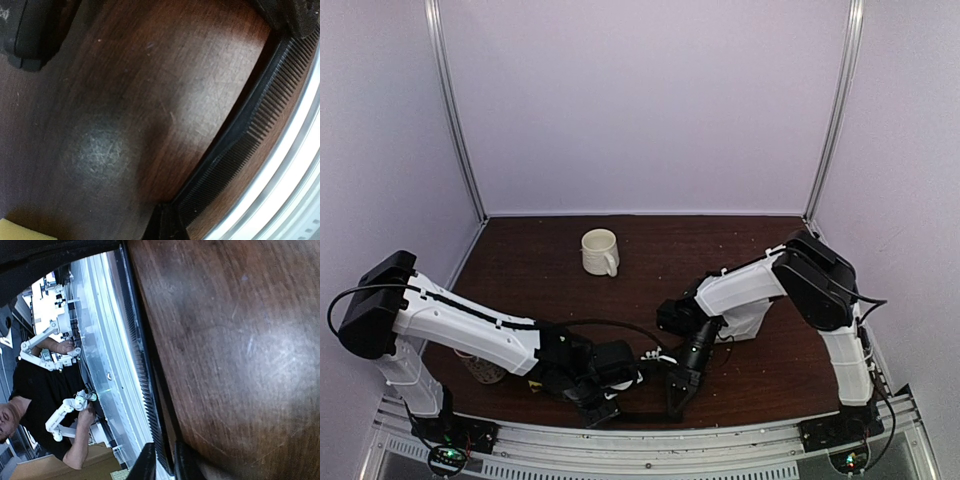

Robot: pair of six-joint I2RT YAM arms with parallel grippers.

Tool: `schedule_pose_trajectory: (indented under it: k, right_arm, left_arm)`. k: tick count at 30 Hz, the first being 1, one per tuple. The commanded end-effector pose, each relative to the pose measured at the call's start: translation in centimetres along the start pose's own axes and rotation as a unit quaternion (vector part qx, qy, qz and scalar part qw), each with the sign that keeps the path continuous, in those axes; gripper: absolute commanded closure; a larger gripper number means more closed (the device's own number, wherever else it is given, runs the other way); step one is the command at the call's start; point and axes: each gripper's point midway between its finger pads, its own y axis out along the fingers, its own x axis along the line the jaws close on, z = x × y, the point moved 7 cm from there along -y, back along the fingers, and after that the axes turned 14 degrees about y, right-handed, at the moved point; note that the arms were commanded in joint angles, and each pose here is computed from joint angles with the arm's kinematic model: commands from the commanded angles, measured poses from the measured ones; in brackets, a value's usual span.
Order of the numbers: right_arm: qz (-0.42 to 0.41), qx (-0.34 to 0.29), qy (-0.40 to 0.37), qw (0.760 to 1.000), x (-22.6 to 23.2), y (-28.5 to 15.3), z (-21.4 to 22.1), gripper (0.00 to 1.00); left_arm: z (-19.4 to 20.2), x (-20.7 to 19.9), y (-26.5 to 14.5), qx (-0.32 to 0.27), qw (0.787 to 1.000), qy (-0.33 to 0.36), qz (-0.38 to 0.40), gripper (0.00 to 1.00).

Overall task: Sort the hair-cutting tools
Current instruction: Pick up the comb from the center of the board.

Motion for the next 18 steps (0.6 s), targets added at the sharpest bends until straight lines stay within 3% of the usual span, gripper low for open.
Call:
schedule_pose_trajectory:
  k: [1,3,9,14,18]
  right_arm:
    - [0.016,0.002,-0.004,1.0,-1.3,0.6,-0.5,0.87]
    - [0.026,0.001,-0.004,1.0,-1.3,0.6,-0.3,0.86]
    - [0.084,0.024,0.001,0.996,-2.1,1.3,1.3,0.72]
    - [0.076,0.036,0.006,0.996,-2.4,1.8,1.3,0.87]
    - [0.067,0.037,0.001,0.997,-2.2,1.8,1.1,0.93]
  left_arm:
    - [3.6,-0.3,3.2,0.082,0.997,-0.006,0.011,1.0]
    - [3.6,-0.2,3.2,0.082,0.997,-0.009,0.01,1.0]
    - [3.9,-0.1,3.1,0.077,0.997,-0.024,0.003,1.0]
    - [3.8,-0.1,3.1,0.077,0.997,-0.025,0.001,1.0]
    - [3.9,-0.1,3.1,0.079,0.996,-0.027,0.001,1.0]
